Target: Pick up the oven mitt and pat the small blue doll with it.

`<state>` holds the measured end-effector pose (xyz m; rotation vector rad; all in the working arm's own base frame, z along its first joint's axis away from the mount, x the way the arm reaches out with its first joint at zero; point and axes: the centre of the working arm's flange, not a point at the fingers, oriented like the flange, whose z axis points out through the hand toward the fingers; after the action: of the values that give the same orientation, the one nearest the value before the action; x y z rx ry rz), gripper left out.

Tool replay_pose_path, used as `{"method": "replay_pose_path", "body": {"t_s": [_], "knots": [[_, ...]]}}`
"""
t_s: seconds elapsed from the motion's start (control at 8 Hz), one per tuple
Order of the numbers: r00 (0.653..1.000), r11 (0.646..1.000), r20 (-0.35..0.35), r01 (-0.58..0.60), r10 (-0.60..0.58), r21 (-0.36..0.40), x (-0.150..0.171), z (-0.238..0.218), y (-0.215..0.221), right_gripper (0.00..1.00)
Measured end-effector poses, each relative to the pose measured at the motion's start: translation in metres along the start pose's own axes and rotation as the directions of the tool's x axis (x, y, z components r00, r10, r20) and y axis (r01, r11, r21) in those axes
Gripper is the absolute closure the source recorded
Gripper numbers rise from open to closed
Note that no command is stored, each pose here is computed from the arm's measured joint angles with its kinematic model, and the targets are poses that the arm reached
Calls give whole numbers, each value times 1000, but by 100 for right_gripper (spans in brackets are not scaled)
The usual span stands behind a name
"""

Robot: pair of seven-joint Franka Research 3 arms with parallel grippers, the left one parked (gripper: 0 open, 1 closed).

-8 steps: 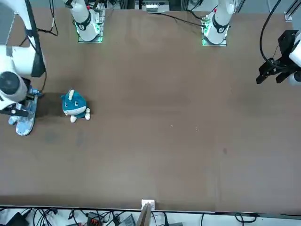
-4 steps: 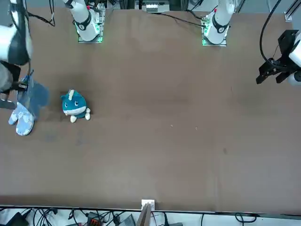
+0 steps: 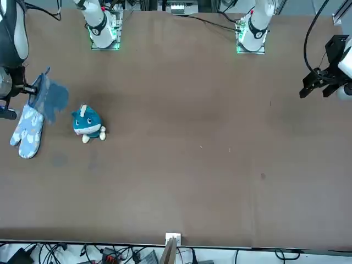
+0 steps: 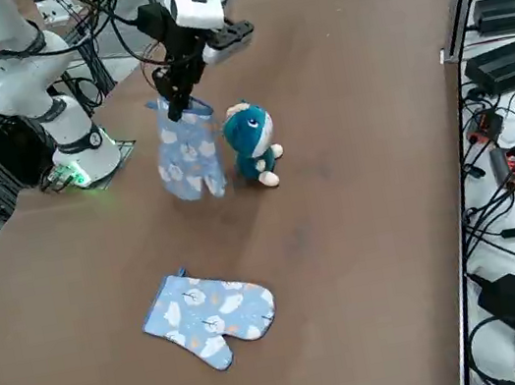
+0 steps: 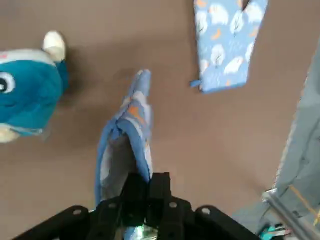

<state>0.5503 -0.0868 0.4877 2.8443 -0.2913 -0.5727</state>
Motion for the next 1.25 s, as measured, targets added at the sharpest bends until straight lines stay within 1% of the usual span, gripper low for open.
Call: {"method": "replay_pose_path", "body": {"t_s": [0.12, 0.25, 0.62, 0.88, 1.12, 1.25], "knots": [[1000, 999, 11, -29, 29, 43, -3, -2, -3, 97], [997, 995, 12, -71, 70, 66, -5, -4, -5, 97], [982, 969, -2, -184, 187, 165, -1, -11, -14, 97], [977, 962, -51, -196, 209, 191, 9, -13, -16, 97], [966, 954, -112, -206, 234, 218, 27, -11, -17, 97], [959, 945, -126, -220, 255, 242, 36, -10, -18, 97]]}}
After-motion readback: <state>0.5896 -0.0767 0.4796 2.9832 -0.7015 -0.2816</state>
